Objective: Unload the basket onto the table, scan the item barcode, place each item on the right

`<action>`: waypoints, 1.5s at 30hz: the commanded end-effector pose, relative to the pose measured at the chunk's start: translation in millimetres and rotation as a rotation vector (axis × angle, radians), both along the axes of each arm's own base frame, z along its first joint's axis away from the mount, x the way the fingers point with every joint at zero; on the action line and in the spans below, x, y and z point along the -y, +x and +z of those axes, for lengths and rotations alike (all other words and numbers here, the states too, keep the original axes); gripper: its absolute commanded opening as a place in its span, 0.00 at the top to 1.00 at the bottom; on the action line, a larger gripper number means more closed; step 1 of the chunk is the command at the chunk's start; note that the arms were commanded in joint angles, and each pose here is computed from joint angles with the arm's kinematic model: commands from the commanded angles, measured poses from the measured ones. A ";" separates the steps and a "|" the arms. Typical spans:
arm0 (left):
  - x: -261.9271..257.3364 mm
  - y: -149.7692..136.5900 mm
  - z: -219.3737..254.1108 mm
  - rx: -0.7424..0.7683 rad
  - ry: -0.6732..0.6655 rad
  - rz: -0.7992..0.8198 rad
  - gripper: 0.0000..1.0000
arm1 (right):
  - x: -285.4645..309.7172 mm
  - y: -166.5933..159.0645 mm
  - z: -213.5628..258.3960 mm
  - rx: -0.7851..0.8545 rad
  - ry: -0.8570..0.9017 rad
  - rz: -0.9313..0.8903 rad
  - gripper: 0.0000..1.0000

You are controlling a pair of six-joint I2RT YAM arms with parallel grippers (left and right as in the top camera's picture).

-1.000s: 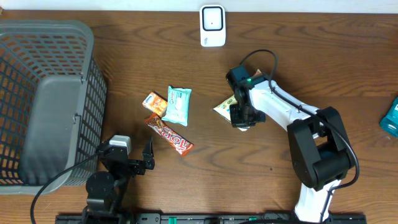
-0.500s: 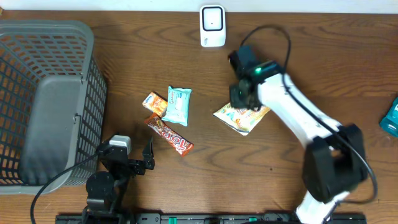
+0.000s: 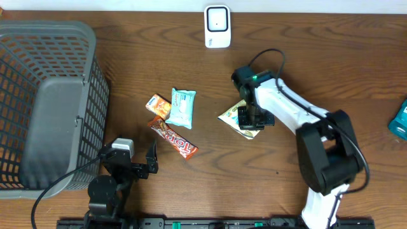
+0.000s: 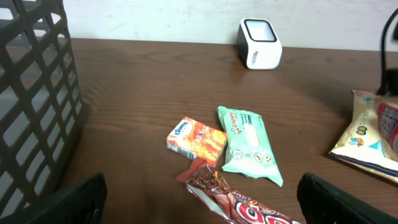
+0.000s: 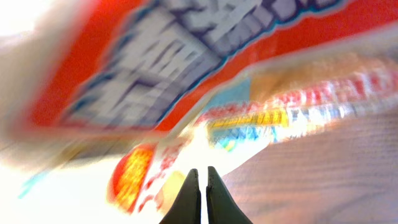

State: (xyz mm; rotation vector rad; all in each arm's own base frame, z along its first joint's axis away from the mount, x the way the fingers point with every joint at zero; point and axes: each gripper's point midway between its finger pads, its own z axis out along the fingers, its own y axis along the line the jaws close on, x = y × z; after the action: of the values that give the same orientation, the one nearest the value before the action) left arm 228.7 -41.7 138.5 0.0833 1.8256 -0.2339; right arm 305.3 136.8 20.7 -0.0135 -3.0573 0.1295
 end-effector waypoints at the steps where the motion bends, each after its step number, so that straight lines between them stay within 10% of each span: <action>1: 3.2 -0.9 -11.3 -0.026 -0.002 -0.017 0.02 | -34.5 4.9 40.8 0.055 0.205 0.054 0.88; 10: 3.2 -0.9 -11.2 -0.025 -0.002 -0.017 0.02 | -34.9 -9.5 -21.1 0.021 0.186 0.048 0.92; 17: 3.2 -0.9 -11.3 -0.026 -0.002 -0.017 0.02 | -41.4 8.2 18.5 0.059 0.217 0.059 0.95; 18: 3.2 -0.9 -11.3 -0.026 -0.002 -0.017 0.02 | -42.9 12.6 31.5 0.073 0.223 0.058 0.91; 21: 3.2 -0.9 -11.3 -0.026 -0.002 -0.017 0.02 | -43.6 28.9 76.0 0.147 0.237 0.021 0.25; 25: 3.2 -0.9 -11.2 -0.025 -0.002 -0.017 0.02 | -12.6 45.6 84.5 0.234 0.125 -0.307 0.01; 29: 3.2 -0.9 -11.3 -0.026 -0.002 -0.017 0.02 | 19.1 55.8 71.4 0.302 0.038 -0.619 0.01; 45: 3.2 -0.9 -11.2 -0.025 -0.002 -0.017 0.02 | 57.3 63.7 6.9 0.461 -0.052 -0.647 0.01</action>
State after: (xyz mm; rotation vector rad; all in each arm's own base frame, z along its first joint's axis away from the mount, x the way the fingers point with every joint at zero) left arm 228.7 -41.7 138.5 0.0830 1.8256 -0.2336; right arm 370.0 99.9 38.0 -1.0947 -3.2653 0.0610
